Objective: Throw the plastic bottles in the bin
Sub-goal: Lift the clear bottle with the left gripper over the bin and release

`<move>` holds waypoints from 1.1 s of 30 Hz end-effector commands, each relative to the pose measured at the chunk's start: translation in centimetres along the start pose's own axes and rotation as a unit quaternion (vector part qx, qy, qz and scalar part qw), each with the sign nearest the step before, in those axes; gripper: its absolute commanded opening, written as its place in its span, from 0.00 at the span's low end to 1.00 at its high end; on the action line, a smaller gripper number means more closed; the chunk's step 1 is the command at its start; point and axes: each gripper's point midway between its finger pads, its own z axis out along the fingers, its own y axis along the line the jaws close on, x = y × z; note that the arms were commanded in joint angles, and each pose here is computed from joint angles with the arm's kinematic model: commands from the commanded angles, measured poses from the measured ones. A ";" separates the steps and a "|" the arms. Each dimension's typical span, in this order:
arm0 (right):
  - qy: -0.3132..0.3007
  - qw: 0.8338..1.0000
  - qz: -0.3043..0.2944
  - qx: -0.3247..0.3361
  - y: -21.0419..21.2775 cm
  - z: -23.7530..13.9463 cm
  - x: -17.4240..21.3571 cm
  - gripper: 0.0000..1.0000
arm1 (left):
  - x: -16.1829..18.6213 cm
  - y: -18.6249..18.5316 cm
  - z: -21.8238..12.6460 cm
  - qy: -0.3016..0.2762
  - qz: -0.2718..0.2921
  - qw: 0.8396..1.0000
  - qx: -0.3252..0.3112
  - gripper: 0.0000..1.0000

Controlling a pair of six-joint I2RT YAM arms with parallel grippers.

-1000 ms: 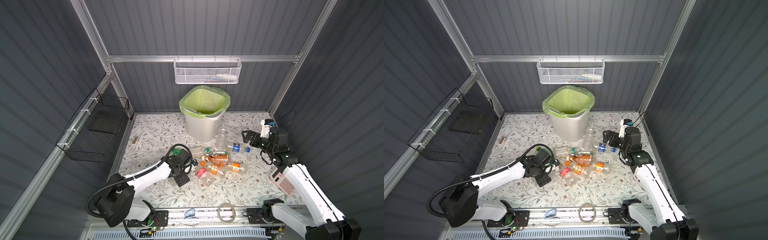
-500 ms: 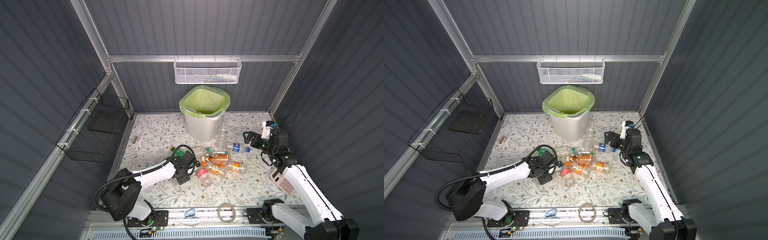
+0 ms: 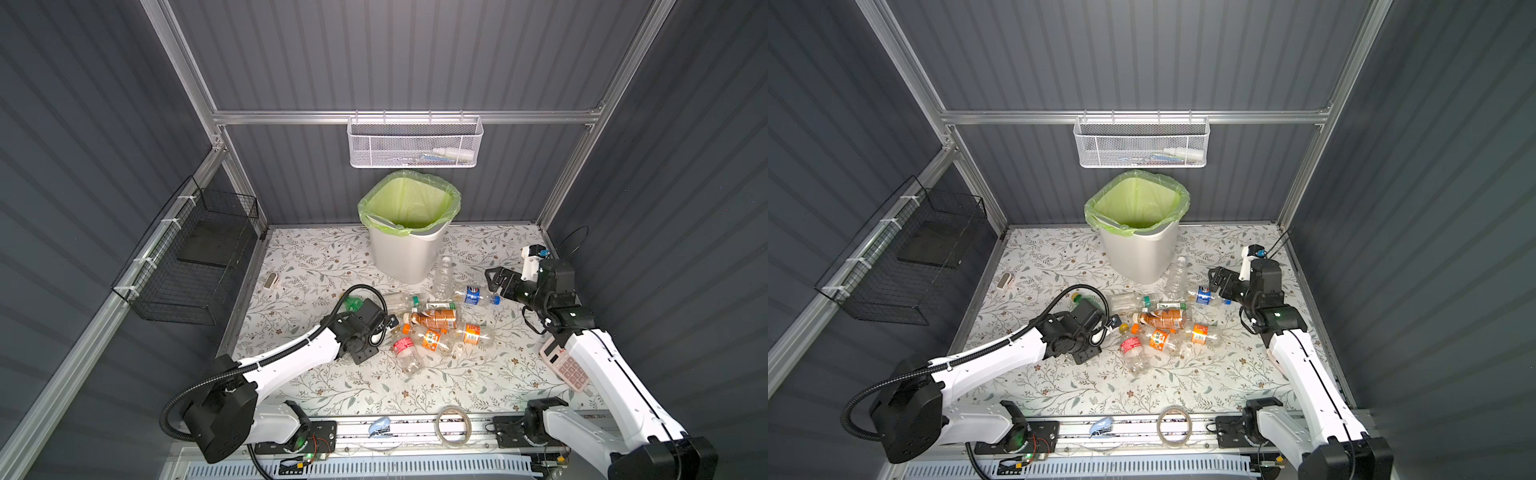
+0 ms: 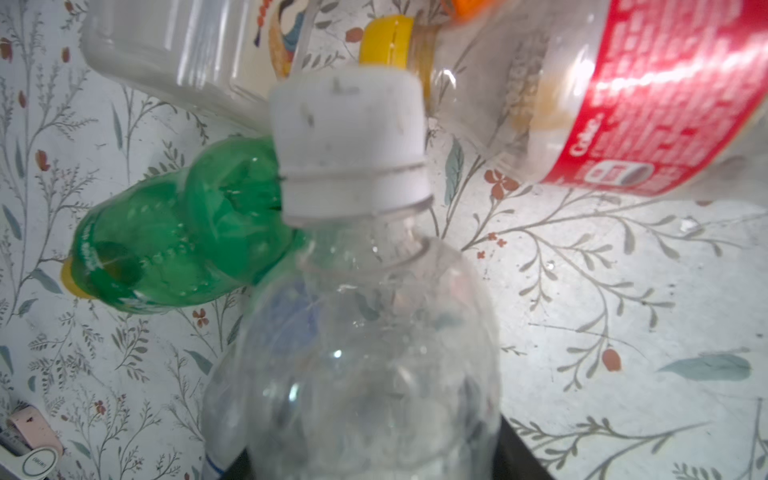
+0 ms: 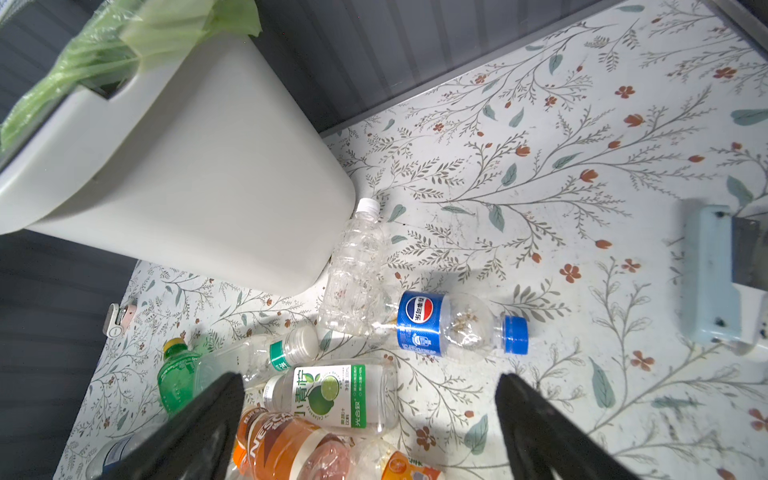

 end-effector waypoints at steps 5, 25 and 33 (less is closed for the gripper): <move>0.017 1.000 -0.001 -0.007 0.4 -0.2 0.1 0.96 | -0.4 2.0 -3.1 -0.053 -0.044 0.996 -0.057 0.60; 0.067 0.998 -0.012 -0.017 2.2 -0.5 4.1 0.93 | -7.4 9.8 -19.8 -0.441 -0.213 0.850 -0.193 0.64; 0.088 0.995 -0.033 -0.013 3.4 -0.5 7.4 0.92 | -10.7 11.3 -30.6 -0.589 -0.158 0.761 -0.224 0.64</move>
